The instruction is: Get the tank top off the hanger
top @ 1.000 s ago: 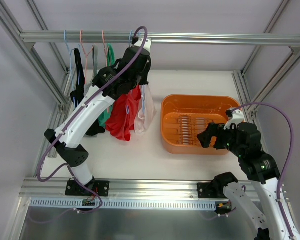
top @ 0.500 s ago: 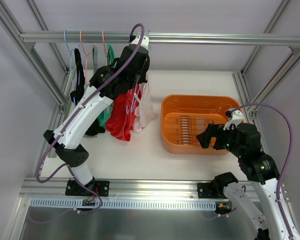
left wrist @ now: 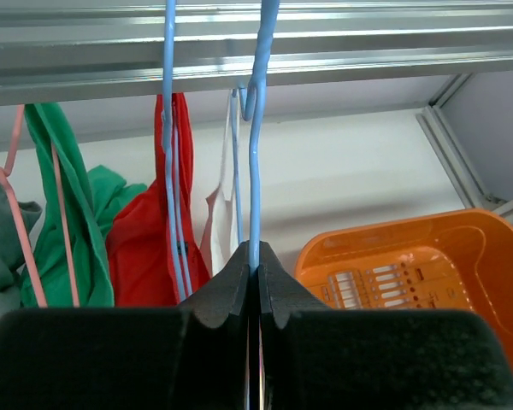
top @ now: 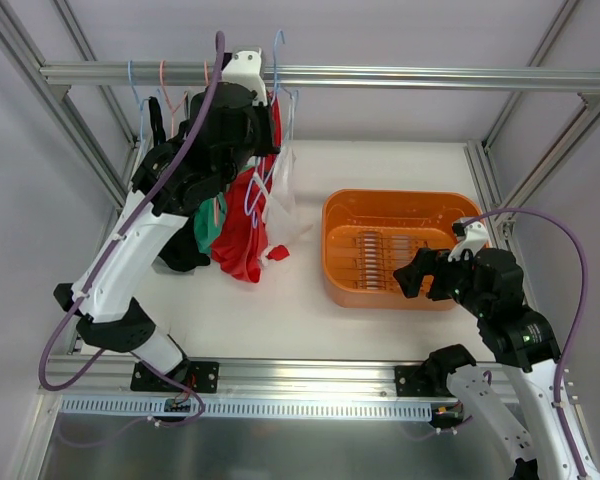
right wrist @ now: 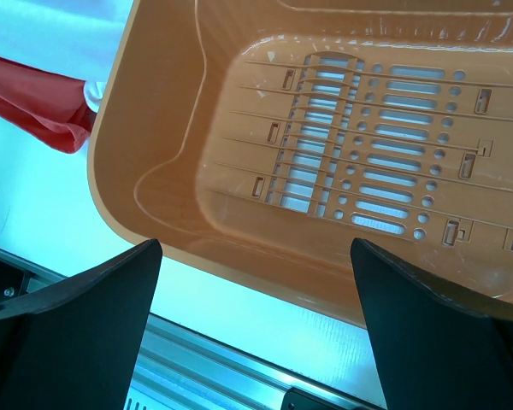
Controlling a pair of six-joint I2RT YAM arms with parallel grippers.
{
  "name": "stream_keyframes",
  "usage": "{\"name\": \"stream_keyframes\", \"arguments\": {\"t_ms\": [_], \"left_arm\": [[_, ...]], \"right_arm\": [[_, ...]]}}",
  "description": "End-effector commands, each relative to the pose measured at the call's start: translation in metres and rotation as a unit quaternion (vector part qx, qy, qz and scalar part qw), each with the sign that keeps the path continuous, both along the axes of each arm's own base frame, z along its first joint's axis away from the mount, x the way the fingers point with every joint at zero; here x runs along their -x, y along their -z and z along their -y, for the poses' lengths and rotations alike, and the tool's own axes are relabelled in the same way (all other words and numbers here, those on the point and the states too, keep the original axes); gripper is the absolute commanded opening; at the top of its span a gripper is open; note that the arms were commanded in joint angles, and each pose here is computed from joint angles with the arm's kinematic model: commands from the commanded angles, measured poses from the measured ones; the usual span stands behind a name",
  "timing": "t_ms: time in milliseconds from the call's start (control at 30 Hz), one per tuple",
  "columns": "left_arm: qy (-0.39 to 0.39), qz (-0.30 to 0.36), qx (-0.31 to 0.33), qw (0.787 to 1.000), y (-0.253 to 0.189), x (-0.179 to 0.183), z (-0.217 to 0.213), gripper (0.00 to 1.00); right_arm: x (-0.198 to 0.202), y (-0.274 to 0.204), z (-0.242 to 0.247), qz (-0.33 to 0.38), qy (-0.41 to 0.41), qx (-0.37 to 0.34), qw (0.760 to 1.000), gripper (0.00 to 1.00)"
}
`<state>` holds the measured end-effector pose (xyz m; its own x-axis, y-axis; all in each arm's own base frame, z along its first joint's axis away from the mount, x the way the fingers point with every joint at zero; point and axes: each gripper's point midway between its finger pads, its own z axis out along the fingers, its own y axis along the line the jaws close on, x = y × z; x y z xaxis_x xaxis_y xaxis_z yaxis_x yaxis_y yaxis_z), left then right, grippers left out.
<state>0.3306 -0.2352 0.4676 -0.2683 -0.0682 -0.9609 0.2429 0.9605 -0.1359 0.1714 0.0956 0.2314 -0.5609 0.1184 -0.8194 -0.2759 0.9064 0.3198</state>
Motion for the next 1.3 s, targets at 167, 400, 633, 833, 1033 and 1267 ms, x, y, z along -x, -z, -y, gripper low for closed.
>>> {"name": "stream_keyframes", "arguments": {"t_ms": [167,400,633,833,1033,1267], "left_arm": [[0.075,0.031,0.081,0.993,-0.036,0.047,0.013,0.0],[0.147,0.017,0.108,0.983,-0.025,0.106,-0.003,0.0],[0.247,0.009,0.156,0.957,-0.016,0.176,-0.031,0.0],[0.318,-0.003,0.182,0.931,0.008,0.234,-0.062,0.0],[0.254,-0.051,0.166,0.951,0.067,0.223,-0.075,0.0],[0.239,-0.064,0.162,0.955,0.084,0.21,-0.064,0.0]], "right_arm": [[-0.006,-0.005,-0.002,0.017,-0.003,-0.001,1.0,0.99],[-0.009,-0.012,-0.012,0.027,-0.026,-0.016,0.999,1.0],[-0.002,-0.054,-0.057,0.081,-0.162,-0.076,0.98,1.0],[0.019,-0.107,-0.109,0.078,-0.309,-0.157,0.935,0.89],[0.014,-0.09,-0.152,0.071,-0.322,-0.102,0.939,0.74],[-0.012,-0.099,-0.205,0.117,-0.29,-0.128,0.941,0.49]]}}
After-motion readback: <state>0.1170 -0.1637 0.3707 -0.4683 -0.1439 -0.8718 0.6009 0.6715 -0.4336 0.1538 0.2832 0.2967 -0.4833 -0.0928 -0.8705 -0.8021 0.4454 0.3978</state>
